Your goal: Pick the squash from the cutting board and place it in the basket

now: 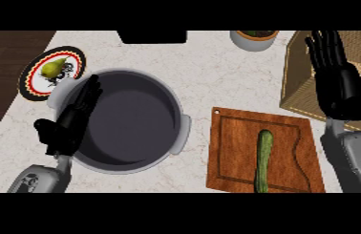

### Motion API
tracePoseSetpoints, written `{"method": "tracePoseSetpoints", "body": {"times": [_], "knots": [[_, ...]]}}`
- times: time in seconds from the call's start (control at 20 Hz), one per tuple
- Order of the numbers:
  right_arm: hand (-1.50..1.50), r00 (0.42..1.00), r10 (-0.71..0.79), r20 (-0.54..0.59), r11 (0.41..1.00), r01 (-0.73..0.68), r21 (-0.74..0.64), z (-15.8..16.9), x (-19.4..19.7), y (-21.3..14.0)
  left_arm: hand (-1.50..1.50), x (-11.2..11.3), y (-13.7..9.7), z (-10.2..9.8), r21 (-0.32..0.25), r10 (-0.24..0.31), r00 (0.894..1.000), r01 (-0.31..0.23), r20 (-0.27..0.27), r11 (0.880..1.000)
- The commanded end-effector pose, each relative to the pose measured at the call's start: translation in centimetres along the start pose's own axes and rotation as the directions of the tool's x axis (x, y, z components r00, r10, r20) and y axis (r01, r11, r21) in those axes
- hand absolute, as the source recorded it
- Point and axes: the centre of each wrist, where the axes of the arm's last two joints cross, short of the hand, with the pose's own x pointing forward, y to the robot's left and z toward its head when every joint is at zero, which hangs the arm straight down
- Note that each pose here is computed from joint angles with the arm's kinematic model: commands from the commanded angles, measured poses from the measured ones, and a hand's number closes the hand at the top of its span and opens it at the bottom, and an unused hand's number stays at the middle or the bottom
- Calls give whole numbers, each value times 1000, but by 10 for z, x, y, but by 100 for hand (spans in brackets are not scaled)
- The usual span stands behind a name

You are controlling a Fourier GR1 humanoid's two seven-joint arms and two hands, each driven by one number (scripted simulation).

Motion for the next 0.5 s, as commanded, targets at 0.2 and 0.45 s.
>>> {"method": "tracePoseSetpoints", "body": {"times": [0.2, 0.45], "knots": [[150, 976, -19, -215, 998, 33, 59, 77, -41, -39, 0, 19, 29, 1, -42, -131, 979, 139, 158, 989], [-150, 997, -76, 32, 943, 61, 326, 121, -52, 81, 0, 20, 8, -5, -134, -86, 987, 105, 138, 985]]}}
